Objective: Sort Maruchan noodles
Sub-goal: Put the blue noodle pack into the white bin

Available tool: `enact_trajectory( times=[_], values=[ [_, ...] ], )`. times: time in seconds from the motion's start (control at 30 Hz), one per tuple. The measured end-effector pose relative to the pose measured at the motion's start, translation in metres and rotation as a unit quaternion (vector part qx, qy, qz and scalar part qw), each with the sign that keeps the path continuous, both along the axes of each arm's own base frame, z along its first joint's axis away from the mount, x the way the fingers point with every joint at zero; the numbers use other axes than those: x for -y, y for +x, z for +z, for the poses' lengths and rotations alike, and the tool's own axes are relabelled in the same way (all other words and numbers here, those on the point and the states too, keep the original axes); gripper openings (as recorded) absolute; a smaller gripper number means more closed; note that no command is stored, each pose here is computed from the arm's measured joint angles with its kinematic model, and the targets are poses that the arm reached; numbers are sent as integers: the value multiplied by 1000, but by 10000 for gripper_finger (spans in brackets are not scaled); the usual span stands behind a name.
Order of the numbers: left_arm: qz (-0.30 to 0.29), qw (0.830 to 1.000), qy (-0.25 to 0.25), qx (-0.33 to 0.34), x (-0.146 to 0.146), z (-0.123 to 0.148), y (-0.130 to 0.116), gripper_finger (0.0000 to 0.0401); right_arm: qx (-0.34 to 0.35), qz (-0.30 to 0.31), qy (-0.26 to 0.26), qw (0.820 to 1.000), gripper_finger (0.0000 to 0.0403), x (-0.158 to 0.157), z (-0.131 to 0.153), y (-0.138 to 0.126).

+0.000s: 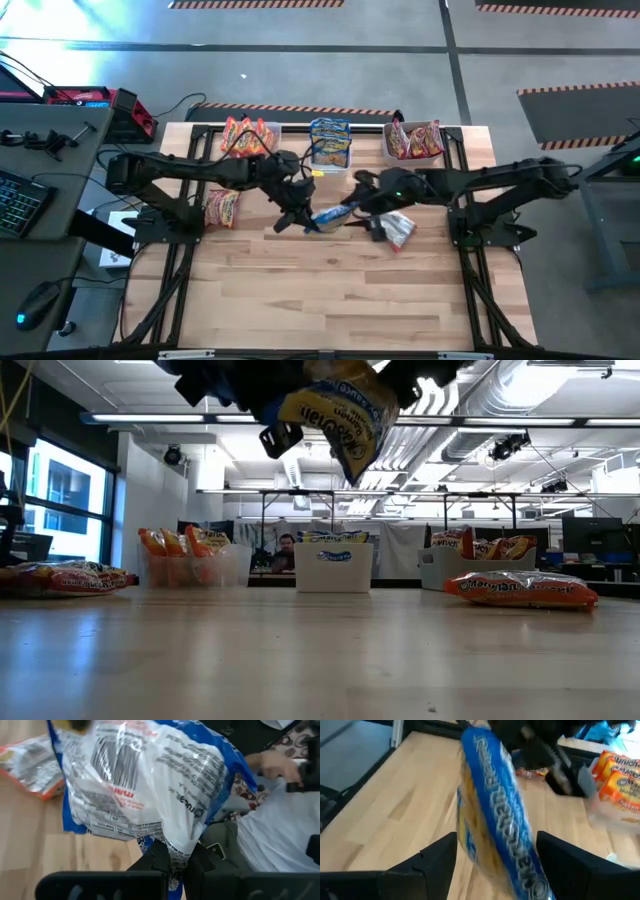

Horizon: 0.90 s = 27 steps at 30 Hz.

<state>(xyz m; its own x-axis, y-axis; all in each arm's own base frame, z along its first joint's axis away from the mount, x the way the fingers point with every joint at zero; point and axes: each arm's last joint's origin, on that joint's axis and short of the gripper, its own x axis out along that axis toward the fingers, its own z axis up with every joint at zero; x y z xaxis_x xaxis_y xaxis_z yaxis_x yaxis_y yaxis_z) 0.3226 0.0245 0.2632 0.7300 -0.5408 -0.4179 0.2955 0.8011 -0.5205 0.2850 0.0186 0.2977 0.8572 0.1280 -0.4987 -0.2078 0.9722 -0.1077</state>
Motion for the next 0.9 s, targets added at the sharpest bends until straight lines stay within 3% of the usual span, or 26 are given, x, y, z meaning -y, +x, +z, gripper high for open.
enact_trajectory(
  times=[0.2, 0.4, 0.73, 0.9],
  values=[
    [-21, 1000, 5, 18, -3, 1, 0, 10, -53, 20, -24, 998, 252, 7, 21, 30],
    [-27, 999, 16, 23, -5, 0, -1, 14, -111, 59, 22, 992, 243, 12, 18, 52],
    [-20, 998, 38, 49, -14, 9, -8, 77, -110, 70, 6, 991, 113, 18, 26, 52],
    [4, 995, 69, 74, -30, 28, -27, 124, -87, 55, 5, 995, 108, 28, 40, 42]
  ],
)
